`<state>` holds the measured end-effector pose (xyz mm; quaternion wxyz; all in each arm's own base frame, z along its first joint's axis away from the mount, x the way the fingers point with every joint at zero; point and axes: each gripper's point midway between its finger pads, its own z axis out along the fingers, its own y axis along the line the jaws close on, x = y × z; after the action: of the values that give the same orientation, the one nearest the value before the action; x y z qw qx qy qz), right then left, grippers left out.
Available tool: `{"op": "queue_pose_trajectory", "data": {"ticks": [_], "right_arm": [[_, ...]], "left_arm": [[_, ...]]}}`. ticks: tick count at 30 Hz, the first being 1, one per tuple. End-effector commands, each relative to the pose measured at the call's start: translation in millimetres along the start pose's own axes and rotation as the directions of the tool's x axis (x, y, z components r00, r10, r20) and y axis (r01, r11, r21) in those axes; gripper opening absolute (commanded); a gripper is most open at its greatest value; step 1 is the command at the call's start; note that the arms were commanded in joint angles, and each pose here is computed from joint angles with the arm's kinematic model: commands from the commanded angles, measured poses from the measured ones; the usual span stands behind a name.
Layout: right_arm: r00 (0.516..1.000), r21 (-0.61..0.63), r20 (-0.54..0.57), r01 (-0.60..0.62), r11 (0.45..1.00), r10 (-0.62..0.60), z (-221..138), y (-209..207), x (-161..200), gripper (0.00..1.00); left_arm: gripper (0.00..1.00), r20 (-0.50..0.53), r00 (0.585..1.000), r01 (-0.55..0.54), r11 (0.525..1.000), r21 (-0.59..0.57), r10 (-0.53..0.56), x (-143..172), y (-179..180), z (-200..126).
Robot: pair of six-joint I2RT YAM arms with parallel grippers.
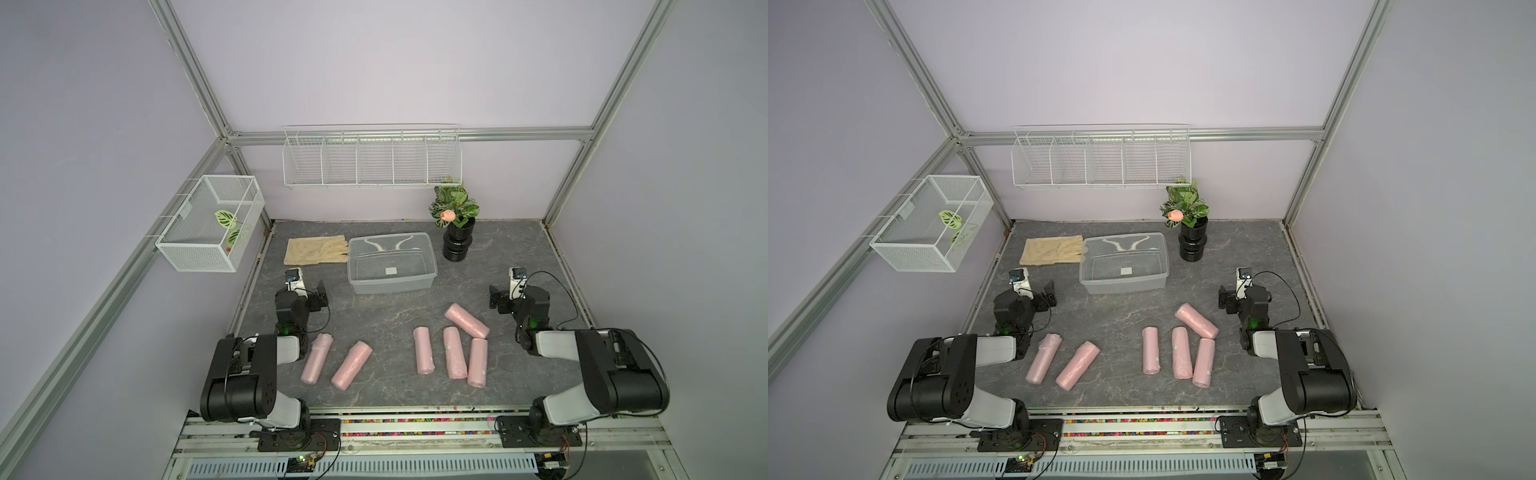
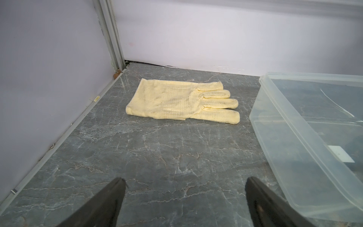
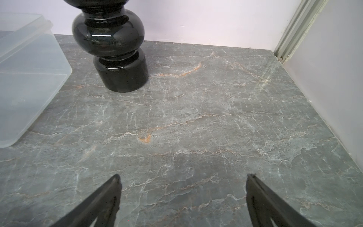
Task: Put the roll of trash bags into the storage box
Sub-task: Move the storage box to the center of the board.
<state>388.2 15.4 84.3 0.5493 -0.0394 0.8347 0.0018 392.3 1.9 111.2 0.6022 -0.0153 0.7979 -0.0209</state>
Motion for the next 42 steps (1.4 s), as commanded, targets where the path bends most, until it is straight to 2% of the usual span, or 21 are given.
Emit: {"op": "queue_pose_trajectory", "data": {"ticks": [1, 3, 7, 10, 15, 19, 22, 24, 26, 29, 32, 36, 42], "right_arm": [[0.999, -0.029, 0.038, 0.026, 0.999, -0.025, -3, 4, -17, 0.98], [0.999, -0.035, 0.040, 0.030, 0.999, -0.029, -7, 6, -25, 0.97], [0.996, -0.033, 0.008, 0.092, 0.995, -0.092, -20, 22, -53, 0.96], [0.996, -0.026, -0.031, 0.084, 0.996, -0.084, -29, 30, -75, 0.95], [0.981, -0.024, -0.152, 0.117, 0.993, -0.119, -52, 52, -90, 0.96], [0.955, -0.104, -0.232, 0.161, 0.981, -0.182, -80, 86, -93, 0.95], [0.939, -0.157, -0.283, 0.155, 0.975, -0.195, -103, 106, -96, 0.92], [0.924, -0.211, -0.325, 0.138, 0.968, -0.203, -118, 121, -95, 0.89], [0.899, -0.258, -0.365, 0.150, 0.955, -0.240, -136, 137, -88, 0.86], [0.852, -0.294, -0.414, 0.208, 0.933, -0.320, -157, 155, -75, 0.87], [0.802, -0.356, -0.480, 0.193, 0.914, -0.356, -172, 172, -61, 0.89], [0.769, -0.418, -0.510, 0.171, 0.892, -0.386, -184, 193, -50, 0.95], [0.724, -0.458, -0.568, 0.117, 0.881, -0.392, -184, 214, -26, 0.96]], "left_arm": [[0.97, 0.039, 0.999, -0.031, 0.999, 0.033, 0.030, -26, -7, 3], [0.97, -0.006, 1.000, -0.018, 1.000, 0.012, 0.018, -40, -5, 0], [0.96, 0.079, 0.996, 0.050, 0.998, 0.027, -0.052, -86, -11, -16], [0.93, 0.054, 0.992, 0.107, 0.992, 0.060, -0.110, -100, -19, -15], [0.90, -0.092, 0.987, 0.140, 0.983, 0.119, -0.130, -99, -48, -2], [0.87, -0.182, 0.972, 0.186, 0.963, 0.193, -0.151, -98, -68, 17], [0.79, -0.295, 0.944, 0.224, 0.944, 0.242, -0.148, -97, -84, 34], [0.71, -0.376, 0.913, 0.261, 0.936, 0.238, -0.159, -91, -89, 45], [0.68, -0.440, 0.882, 0.292, 0.929, 0.226, -0.169, -78, -93, 54], [0.66, -0.483, 0.859, 0.313, 0.919, 0.238, -0.168, -67, -99, 61], [0.66, -0.505, 0.846, 0.327, 0.915, 0.238, -0.171, -63, -104, 63], [0.66, -0.553, 0.822, 0.315, 0.916, 0.249, -0.132, -56, -114, 60], [0.66, -0.592, 0.803, 0.268, 0.931, 0.248, -0.074, -47, -126, 56]]}}
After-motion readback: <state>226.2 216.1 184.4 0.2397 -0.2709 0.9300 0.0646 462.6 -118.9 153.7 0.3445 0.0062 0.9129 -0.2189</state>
